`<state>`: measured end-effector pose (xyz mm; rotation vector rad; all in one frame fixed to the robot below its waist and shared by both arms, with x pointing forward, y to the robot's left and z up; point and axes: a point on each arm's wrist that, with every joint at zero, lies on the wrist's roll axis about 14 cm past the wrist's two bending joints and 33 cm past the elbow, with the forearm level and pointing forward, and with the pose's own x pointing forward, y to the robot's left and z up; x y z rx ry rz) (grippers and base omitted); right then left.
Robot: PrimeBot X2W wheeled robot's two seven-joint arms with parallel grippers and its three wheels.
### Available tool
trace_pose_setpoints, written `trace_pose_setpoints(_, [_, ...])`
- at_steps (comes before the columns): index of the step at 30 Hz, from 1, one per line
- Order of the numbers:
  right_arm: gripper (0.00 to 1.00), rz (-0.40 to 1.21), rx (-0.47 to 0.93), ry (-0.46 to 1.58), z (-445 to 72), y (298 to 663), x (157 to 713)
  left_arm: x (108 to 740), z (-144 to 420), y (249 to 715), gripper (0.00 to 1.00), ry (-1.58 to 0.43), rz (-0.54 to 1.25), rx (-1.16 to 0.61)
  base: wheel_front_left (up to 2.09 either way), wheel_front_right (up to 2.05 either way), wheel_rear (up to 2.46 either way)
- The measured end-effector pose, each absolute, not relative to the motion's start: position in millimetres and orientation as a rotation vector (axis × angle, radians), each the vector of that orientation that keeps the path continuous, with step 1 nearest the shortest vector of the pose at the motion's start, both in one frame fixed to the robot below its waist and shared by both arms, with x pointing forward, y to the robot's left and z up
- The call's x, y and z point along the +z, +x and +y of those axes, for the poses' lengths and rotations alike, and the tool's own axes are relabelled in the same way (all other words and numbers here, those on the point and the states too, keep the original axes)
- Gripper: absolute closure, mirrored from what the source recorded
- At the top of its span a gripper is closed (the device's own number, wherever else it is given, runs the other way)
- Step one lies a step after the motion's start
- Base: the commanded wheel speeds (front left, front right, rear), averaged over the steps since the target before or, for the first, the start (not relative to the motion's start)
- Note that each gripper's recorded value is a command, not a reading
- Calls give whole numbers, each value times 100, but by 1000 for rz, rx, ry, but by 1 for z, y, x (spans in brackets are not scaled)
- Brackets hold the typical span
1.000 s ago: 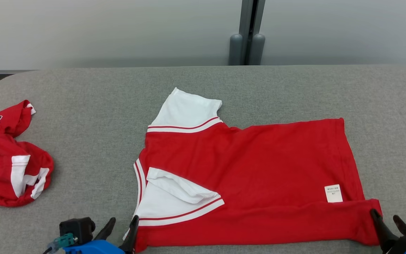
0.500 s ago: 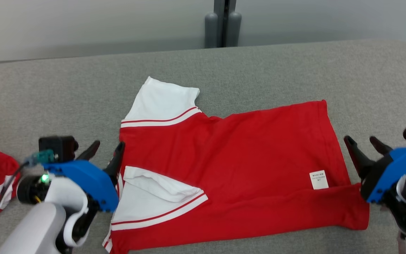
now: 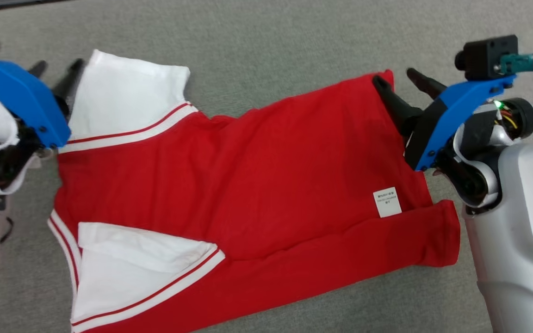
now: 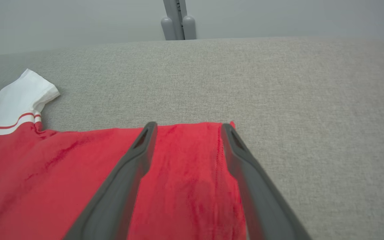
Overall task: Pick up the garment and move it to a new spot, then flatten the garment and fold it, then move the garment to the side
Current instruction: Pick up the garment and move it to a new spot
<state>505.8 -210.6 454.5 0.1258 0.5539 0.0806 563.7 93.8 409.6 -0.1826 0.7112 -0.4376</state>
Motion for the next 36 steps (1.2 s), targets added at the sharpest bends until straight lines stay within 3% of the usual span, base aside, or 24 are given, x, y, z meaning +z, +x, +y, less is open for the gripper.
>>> trace_pose_setpoints(5, [0,566,70,122,-217,515,436,387,91,588,0,-96,768,-464,0,0,0])
trace_pose_setpoints(24, [0,577,54,132,-229,524,406,340,80,598,0,35,884,-500,0,0,0])
trace_pose_setpoints(25, [0,576,54,131,-230,525,407,339,78,597,4,48,892,-516,0,0,0])
trace_pose_setpoints(26, [0,574,52,129,-231,526,407,338,77,596,77,57,899,-530,0,0,0])
trace_pose_setpoints(27, [0,576,50,123,-233,527,407,336,77,594,100,64,910,-540,0,0,0])
trace_pose_setpoints(32, [0,591,27,84,-246,534,409,335,70,587,100,55,930,-574,0,0,0])
trace_pose_setpoints(36, [0,691,25,52,-248,532,397,337,72,585,100,63,927,-581,0,0,0])
